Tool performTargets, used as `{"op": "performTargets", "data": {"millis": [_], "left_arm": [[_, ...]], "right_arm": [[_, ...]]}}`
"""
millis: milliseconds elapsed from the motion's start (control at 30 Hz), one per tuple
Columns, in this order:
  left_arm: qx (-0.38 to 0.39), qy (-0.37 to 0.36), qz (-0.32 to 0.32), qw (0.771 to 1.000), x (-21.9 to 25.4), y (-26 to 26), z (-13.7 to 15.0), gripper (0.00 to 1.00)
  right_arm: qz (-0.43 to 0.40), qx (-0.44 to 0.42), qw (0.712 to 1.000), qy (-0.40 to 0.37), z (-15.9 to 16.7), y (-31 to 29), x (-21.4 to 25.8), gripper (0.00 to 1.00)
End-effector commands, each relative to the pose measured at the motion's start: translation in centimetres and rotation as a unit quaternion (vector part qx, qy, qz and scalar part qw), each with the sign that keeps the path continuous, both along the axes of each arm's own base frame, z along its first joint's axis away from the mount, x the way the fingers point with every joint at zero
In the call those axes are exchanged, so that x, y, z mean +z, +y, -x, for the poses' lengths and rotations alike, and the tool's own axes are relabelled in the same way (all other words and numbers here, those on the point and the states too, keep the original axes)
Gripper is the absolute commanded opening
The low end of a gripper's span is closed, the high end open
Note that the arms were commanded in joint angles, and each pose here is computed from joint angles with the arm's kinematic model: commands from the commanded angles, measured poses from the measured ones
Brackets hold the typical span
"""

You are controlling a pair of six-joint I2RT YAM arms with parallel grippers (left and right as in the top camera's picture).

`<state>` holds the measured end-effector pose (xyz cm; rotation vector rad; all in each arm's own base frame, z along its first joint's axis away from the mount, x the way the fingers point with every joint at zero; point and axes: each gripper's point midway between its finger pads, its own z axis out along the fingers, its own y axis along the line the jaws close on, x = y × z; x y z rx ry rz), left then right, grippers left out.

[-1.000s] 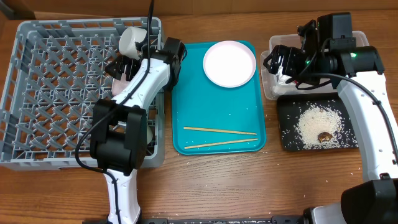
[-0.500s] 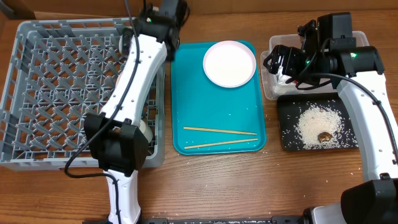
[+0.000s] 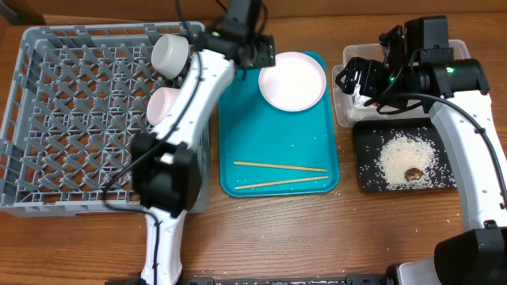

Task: Sort waste into correct bins and load items into the dishwasher
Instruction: 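Move the left gripper to the pink plate and grasp its edge, then lift the pink plate and stand it upright in the rack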

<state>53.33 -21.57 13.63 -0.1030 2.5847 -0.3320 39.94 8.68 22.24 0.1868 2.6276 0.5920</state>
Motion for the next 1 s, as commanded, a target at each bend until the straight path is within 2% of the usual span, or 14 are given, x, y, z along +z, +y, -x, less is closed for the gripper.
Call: {"op": "performTargets", "data": {"millis": [0,67,167,367,500,600,667,833,967], "left_arm": [[0.059,0.067,0.018,0.996,-6.6,-1.5,0.7,0.62],[0.071,0.075,0.012,0.995,-7.9,-1.5,0.8,0.56],[0.093,0.088,0.008,0.992,-9.4,-1.3,1.0,0.55],[0.120,0.119,0.008,0.986,-12.6,-1.3,1.5,0.45],[0.119,0.129,0.002,0.984,-13.8,-1.3,1.8,0.29],[0.119,0.130,0.001,0.984,-13.9,-1.3,1.9,0.10],[0.119,0.129,0.002,0.984,-13.8,-1.3,1.8,0.04],[0.102,0.125,-0.006,0.987,-13.4,-1.2,1.7,0.04],[0.077,0.096,-0.033,0.992,-10.6,-0.1,1.0,0.04]], "right_arm": [[0.001,0.001,1.000,-0.010,-0.2,0.1,0.6,0.99],[0.001,0.001,1.000,-0.010,-0.2,0.1,0.6,1.00],[0.001,0.001,1.000,-0.010,-0.2,0.1,0.6,1.00],[0.001,0.001,1.000,-0.010,-0.2,0.1,0.6,1.00],[0.001,0.001,1.000,-0.010,-0.2,0.1,0.6,1.00],[0.001,0.001,1.000,-0.010,-0.2,0.1,0.6,1.00],[0.001,0.001,1.000,-0.010,-0.2,0.1,0.6,1.00],[0.001,0.001,1.000,-0.010,-0.2,0.1,0.6,1.00],[0.001,0.001,1.000,-0.010,-0.2,0.1,0.6,1.00]]}}
